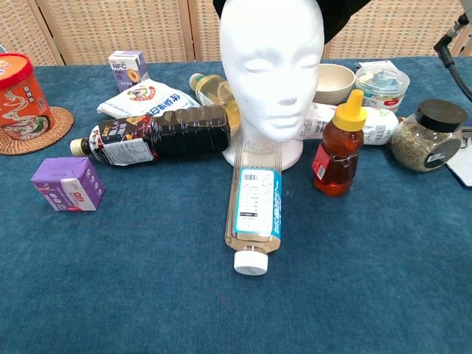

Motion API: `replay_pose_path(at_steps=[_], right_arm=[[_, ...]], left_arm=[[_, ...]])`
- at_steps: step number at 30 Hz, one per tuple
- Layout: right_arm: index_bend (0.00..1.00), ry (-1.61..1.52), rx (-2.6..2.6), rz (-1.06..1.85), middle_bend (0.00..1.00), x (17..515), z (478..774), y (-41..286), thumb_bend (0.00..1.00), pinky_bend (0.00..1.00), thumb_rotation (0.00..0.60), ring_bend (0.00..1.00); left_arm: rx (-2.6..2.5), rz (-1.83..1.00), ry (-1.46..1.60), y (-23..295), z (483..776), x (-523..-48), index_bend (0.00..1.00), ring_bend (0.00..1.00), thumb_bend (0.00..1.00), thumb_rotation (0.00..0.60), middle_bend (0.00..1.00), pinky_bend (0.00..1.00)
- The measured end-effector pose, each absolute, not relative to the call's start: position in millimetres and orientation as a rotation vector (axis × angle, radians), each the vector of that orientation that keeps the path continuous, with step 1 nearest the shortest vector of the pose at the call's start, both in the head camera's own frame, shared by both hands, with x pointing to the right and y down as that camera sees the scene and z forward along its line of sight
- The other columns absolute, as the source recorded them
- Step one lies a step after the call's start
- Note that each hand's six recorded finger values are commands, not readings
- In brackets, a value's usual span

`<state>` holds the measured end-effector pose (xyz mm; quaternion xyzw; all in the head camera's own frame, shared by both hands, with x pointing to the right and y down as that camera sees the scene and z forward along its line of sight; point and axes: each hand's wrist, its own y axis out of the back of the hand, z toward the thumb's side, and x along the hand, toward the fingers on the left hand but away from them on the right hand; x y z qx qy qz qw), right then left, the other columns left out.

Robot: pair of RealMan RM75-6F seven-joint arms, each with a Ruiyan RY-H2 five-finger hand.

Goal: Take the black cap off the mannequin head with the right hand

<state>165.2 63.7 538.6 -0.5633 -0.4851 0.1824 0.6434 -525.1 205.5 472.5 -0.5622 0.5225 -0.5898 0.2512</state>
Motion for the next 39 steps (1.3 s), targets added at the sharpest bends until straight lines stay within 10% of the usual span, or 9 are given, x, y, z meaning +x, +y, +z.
replay_pose_path(at_steps=[25,39], right_arm=[[0.68,-1.119,-1.024,0.768,0.73,227.3,555.9,-51.2,0.59,0.82,0.6,0.7],[0.69,-0.949,-0.969,0.824,0.73,288.1,561.1,-51.4,0.59,0.82,0.6,0.7]], left_arm=[[-1.496,-1.631,1.414,203.1,473.0,-526.4,0.0,0.0,0.08,0.6,0.0,0.14],[-1.505,-1.627,1.387,203.6,476.0,-518.1,0.0,0.0,0.08,0.6,0.0,0.14]])
